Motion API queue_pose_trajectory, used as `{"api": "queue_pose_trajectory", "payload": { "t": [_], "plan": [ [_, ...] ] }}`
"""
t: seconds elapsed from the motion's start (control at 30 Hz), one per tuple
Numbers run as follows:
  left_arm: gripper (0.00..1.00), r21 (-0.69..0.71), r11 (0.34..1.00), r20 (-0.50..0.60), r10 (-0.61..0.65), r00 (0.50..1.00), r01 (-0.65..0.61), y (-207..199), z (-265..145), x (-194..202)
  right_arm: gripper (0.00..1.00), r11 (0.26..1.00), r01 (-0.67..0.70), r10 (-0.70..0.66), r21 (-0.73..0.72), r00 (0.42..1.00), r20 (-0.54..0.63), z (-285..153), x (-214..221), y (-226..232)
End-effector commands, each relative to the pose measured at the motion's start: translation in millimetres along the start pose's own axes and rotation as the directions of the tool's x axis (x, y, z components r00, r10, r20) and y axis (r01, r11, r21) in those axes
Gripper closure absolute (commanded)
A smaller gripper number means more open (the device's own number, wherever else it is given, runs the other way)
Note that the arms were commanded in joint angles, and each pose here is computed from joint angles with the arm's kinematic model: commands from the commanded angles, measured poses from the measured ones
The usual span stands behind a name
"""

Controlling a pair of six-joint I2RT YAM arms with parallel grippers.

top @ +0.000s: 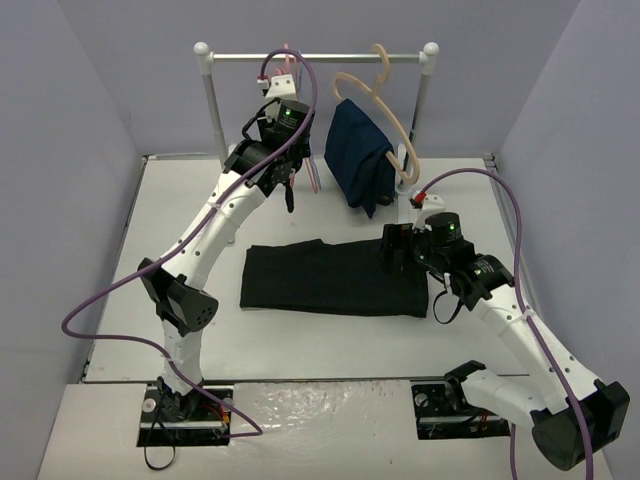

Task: Place the trousers on the hanger
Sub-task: Pick up the hanger from the clothesline.

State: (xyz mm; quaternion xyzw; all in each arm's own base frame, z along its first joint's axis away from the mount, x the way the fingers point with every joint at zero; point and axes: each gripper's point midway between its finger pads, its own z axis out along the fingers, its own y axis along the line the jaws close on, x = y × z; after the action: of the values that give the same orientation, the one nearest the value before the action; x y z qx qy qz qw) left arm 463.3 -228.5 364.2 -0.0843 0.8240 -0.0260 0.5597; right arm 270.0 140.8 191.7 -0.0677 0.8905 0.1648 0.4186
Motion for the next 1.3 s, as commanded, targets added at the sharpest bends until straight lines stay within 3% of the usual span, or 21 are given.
{"api": "queue_pose_trajectory", "payload": {
  "t": [0.0, 0.23, 0.43, 0.67, 0.83, 1.27],
  "plan": [
    [0.61, -0.009, 1.0, 0.063, -0.013, 0.998, 0.013, 10, -10, -26, 0.0, 1.0, 0.002, -0.002, -0.011, 0.998, 0.057, -3, -13, 4],
    [0.62, -0.011, 1.0, 0.046, 0.017, 0.999, -0.016, 9, -5, -19, 0.0, 1.0, 0.002, -0.002, -0.011, 0.999, 0.054, -2, -12, 4],
    [0.69, -0.01, 0.999, 0.039, 0.041, 0.998, -0.041, 8, -1, -16, 0.0, 1.0, 0.003, -0.002, -0.011, 0.999, 0.054, -2, -12, 4],
    [0.83, 0.007, 0.999, 0.068, 0.051, 0.996, -0.051, 8, -7, -27, 0.0, 1.0, 0.003, -0.002, -0.012, 0.999, 0.052, -2, -11, 4],
    [0.99, 0.01, 0.998, 0.098, 0.056, 0.994, -0.058, 12, -16, -39, 0.0, 1.0, 0.002, -0.001, -0.013, 0.999, 0.05, -2, -10, 4],
    [1.0, 0.012, 0.997, 0.187, 0.073, 0.98, -0.076, 22, -39, -72, 0.0, 1.0, 0.002, -0.002, -0.012, 0.999, 0.036, 0, -4, 4]
  ]
}}
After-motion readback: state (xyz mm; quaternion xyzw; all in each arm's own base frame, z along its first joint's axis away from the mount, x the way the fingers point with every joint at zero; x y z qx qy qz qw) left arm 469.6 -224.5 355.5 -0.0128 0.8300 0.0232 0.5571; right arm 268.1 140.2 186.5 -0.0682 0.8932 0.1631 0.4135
